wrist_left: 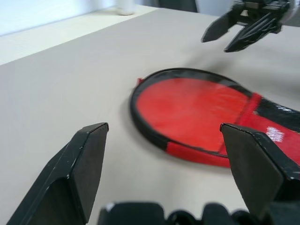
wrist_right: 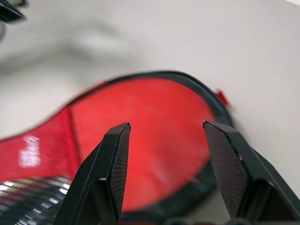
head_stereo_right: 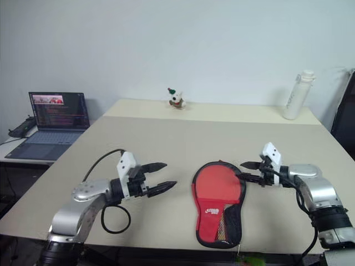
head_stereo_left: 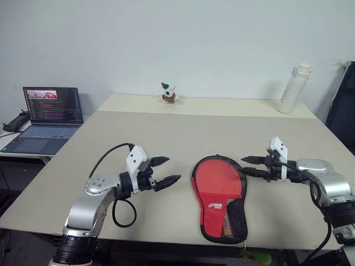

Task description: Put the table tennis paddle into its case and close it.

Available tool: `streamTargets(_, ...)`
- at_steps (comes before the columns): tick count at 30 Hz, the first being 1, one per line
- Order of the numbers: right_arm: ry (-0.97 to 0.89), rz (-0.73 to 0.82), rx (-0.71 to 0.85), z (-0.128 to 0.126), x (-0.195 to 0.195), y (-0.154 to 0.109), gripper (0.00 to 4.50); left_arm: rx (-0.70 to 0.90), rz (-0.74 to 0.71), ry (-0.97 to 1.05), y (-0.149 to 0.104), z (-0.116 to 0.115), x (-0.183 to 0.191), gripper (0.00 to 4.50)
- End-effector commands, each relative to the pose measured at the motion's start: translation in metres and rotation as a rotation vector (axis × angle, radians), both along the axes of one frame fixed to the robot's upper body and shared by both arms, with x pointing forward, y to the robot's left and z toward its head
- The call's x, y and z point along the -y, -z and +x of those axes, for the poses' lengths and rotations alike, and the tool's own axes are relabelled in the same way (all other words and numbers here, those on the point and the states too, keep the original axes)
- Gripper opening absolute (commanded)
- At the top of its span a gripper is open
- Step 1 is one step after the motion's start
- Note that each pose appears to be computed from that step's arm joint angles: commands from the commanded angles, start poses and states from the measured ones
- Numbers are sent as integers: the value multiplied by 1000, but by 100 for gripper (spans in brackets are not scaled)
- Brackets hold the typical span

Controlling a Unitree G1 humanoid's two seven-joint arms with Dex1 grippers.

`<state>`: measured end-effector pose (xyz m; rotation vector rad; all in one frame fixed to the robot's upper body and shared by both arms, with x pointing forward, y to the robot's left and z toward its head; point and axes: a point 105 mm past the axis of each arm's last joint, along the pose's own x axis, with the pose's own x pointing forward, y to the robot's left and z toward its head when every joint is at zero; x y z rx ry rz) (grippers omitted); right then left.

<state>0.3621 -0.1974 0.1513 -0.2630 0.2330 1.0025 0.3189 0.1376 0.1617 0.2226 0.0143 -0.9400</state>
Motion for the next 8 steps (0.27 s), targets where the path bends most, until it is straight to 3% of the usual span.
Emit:
streamTargets(1,25,-33,87,5,15,-26,274,58,33,9,-11,1,-3,419)
streamTargets(8,44,-75,47,-1,24,-24,274,70,-37,-76,-9,15,-6,419)
